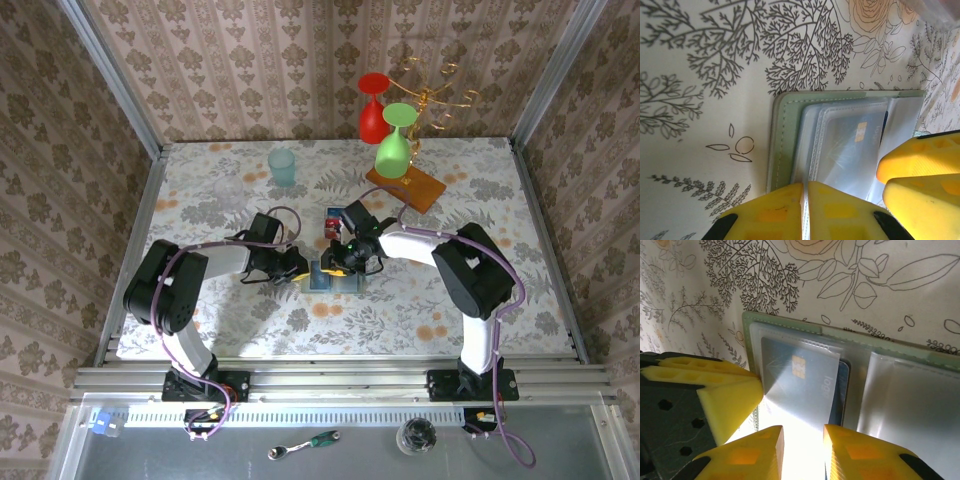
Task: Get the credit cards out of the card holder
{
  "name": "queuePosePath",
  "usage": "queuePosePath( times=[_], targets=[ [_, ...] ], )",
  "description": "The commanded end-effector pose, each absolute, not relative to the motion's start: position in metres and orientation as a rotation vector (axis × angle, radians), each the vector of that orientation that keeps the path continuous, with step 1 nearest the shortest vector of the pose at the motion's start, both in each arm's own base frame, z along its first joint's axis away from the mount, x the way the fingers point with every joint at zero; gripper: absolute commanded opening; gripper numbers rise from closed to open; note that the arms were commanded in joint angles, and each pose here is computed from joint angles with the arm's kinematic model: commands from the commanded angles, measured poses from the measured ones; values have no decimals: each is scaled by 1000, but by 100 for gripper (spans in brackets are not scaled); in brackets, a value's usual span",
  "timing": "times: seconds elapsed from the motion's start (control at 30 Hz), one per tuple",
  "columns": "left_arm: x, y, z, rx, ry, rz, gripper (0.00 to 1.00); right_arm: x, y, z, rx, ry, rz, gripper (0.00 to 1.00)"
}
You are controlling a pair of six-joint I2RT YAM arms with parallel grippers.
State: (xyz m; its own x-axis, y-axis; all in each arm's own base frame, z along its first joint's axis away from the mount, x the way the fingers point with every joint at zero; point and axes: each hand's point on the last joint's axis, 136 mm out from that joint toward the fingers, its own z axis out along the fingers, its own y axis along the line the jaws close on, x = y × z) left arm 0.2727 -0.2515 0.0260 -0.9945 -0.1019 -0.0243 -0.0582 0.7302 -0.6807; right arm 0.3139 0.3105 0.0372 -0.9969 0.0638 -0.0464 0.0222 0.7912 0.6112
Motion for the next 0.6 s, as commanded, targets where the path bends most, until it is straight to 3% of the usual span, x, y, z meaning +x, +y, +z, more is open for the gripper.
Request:
queuePosePath(
  times=[0.0, 0.57],
  targets=[
    [260, -244, 10, -134, 2944, -1070, 12, 311, 308, 27, 66, 2940, 954, 28],
    [261, -244, 11, -127, 2943, -1068, 12, 309, 303, 20, 77, 2956, 918, 25]
  ],
)
